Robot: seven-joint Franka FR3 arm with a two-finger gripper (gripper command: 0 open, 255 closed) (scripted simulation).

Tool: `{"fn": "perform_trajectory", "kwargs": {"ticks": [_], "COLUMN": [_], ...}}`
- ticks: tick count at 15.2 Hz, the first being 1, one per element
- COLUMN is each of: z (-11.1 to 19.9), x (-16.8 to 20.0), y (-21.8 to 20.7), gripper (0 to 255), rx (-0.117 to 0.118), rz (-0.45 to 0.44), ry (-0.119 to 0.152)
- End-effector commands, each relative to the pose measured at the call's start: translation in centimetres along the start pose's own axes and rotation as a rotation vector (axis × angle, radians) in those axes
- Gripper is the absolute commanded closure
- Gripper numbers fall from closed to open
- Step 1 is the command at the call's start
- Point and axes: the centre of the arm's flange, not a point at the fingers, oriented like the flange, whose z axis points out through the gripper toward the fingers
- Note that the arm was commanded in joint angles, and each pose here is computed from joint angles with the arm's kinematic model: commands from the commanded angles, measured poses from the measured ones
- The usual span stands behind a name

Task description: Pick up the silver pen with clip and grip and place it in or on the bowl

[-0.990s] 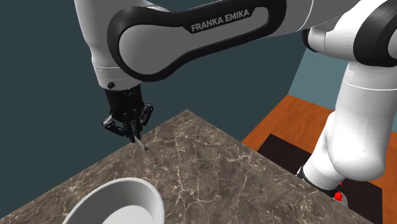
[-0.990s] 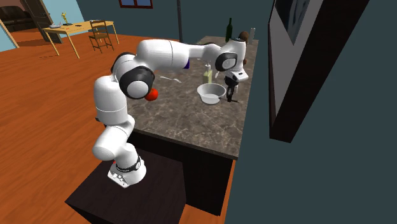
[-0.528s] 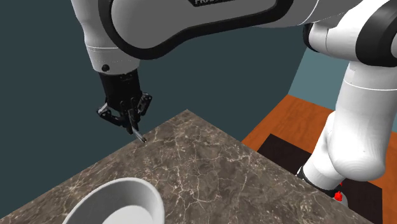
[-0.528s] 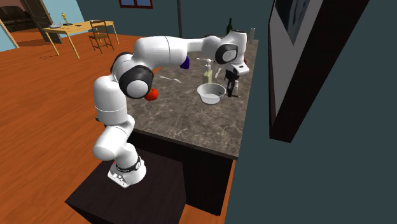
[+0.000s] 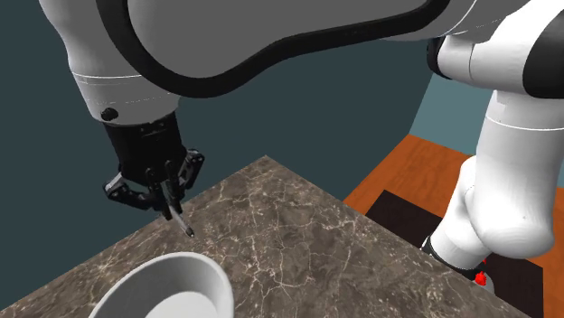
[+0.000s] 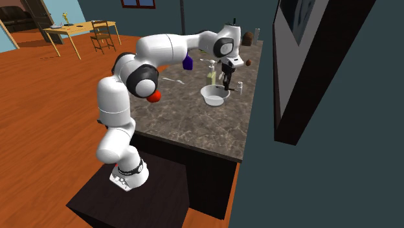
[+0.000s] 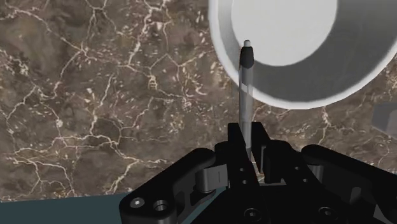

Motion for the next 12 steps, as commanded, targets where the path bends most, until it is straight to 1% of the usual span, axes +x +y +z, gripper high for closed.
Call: {"fn": "perform_trajectory", "kwargs": {"ticks": [1,8,12], "z": [0.1,0.2,2.3], "x": [-1.9,-8.9,-8.9], "y": [-2.0,-8.7,-8.6], "gripper": [255,255,255], "rx": [0.000,0.000,0.000], "rz": [0.002,0.002,0.002], "ry": [0.000,0.000,0.000]}}
